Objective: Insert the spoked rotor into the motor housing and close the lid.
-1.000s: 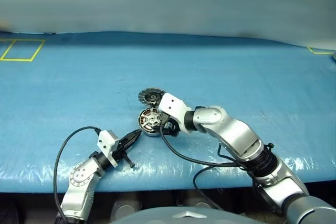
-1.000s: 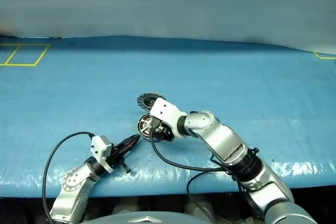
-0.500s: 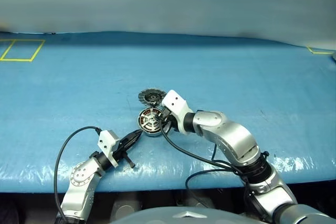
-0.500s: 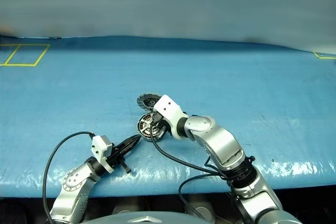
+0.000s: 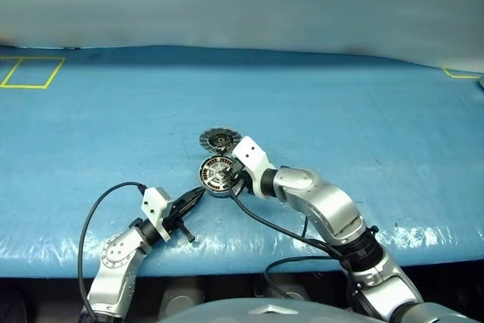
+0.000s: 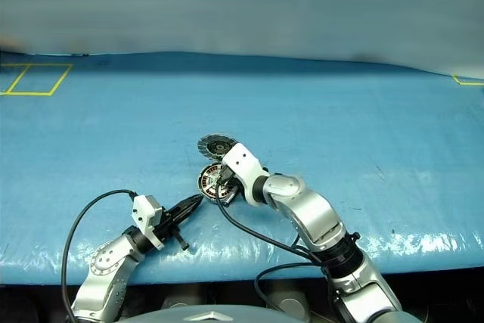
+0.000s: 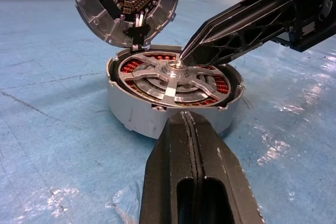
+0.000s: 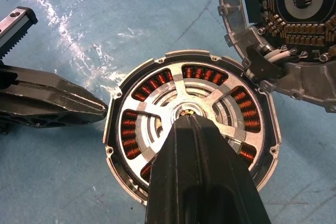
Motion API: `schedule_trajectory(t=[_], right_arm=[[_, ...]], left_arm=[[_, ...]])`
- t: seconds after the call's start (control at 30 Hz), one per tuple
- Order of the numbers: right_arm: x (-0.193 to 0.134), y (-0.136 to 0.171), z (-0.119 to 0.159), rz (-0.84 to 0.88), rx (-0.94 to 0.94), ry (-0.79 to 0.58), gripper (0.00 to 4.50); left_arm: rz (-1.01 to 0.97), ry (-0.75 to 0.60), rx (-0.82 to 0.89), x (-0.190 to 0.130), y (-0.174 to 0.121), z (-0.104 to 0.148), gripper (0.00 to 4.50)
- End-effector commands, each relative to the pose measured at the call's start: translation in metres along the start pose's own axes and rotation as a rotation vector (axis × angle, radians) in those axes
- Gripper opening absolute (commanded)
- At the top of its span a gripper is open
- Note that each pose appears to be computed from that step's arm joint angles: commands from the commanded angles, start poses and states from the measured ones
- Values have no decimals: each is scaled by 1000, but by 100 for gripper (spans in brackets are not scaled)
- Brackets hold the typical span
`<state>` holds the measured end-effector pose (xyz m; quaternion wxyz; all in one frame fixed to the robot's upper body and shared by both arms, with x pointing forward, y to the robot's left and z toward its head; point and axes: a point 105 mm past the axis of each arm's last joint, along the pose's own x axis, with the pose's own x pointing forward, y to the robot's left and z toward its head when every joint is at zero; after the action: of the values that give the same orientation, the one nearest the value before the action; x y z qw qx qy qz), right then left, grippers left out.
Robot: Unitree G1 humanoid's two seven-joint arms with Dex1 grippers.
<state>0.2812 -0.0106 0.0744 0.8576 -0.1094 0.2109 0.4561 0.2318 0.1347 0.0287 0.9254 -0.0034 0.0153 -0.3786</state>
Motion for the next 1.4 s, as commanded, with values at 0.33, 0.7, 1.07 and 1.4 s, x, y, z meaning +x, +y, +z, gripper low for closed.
schedule_trajectory(t=[0.33, 0.7, 1.07, 1.4], right_arm=[[-47, -47, 40, -72, -248, 16, 2], [-3, -101, 75, -174, -347, -130, 2], [27, -64, 78, 297, -86, -204, 2], [18, -32, 52, 403, 98, -230, 2]], left_arm=[[-14, -26, 27, 3, -3, 10, 0], [3, -43, 38, 4, -7, 11, 0], [12, -44, 26, 3, -14, 12, 0], [13, -36, 15, 1, -16, 12, 0]])
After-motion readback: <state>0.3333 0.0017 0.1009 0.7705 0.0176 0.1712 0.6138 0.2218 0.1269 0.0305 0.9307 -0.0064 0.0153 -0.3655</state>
